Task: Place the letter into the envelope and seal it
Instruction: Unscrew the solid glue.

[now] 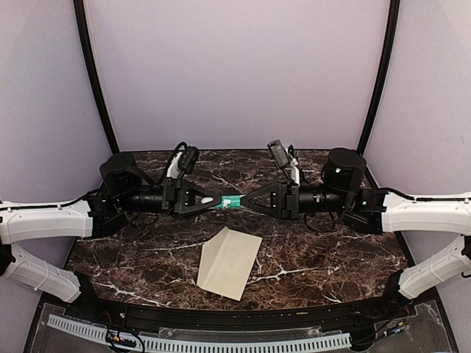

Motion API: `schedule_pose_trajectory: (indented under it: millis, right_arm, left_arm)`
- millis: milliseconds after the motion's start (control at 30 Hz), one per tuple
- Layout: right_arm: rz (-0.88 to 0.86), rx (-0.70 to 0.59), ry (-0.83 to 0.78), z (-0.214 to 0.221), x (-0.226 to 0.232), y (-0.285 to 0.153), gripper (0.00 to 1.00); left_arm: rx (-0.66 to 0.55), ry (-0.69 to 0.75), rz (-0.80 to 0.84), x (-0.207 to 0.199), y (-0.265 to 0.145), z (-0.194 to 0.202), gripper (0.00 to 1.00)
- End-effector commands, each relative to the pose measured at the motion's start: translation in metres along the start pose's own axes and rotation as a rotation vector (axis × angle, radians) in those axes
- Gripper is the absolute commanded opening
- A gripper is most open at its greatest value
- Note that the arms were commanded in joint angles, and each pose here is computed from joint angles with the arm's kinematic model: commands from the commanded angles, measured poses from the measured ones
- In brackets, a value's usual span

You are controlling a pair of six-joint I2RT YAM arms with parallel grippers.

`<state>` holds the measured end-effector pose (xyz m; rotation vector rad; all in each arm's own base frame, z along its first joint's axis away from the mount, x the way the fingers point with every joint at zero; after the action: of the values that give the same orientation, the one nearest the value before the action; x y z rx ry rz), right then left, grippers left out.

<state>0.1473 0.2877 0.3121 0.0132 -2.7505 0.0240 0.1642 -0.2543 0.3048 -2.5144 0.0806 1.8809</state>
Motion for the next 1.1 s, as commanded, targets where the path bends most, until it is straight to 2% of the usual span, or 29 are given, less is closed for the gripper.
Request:
schedule_pose_trajectory:
  millis: [0, 167, 333, 500, 733, 833, 900, 1067]
  right_arm:
    - [-0.043, -0.031, -0.008, -0.012, 0.006, 0.005, 0.19]
    - [-0.031, -0.029, 0.042, -0.012, 0.005, 0.005, 0.11]
    - [0.034, 0.01, 0.185, -0.009, -0.004, 0.008, 0.05]
    - [0.077, 0.075, 0.385, 0.006, -0.018, 0.014, 0.04]
    - [0.065, 0.09, 0.514, 0.024, -0.029, 0.017, 0.05]
    - [0.052, 0.073, 0.502, 0.021, -0.028, 0.018, 0.12]
    - [0.043, 0.067, 0.487, 0.019, -0.027, 0.018, 0.25]
    - [0.015, 0.085, 0.468, 0.018, -0.025, 0.021, 0.48]
  left_arm:
    - [0.017, 0.058, 0.027, -0.008, -0.003, 0.001, 0.0]
    - [0.036, 0.151, 0.013, -0.009, -0.003, 0.003, 0.0]
    - [0.039, 0.383, -0.133, -0.006, -0.009, 0.004, 0.0]
    - [0.029, 0.596, -0.209, -0.011, -0.019, 0.008, 0.0]
    - [0.043, 0.672, -0.287, -0.008, -0.024, 0.013, 0.0]
    - [0.018, 0.67, -0.28, -0.009, -0.026, 0.014, 0.0]
    - [-0.017, 0.656, -0.277, -0.007, -0.029, 0.015, 0.0]
    - [-0.055, 0.634, -0.246, -0.008, -0.031, 0.016, 0.0]
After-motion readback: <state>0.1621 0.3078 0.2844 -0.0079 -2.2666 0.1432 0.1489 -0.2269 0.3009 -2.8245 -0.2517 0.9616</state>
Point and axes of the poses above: each gripper's point midway between its finger pads, its own y axis out along the fingers, its own x axis along the line the jaws close on, z = x × y, the point moved 10 cm from there along -y, back along the fingers, and after that the axes turned 15 degrees about -y, right-handed, at the moved point
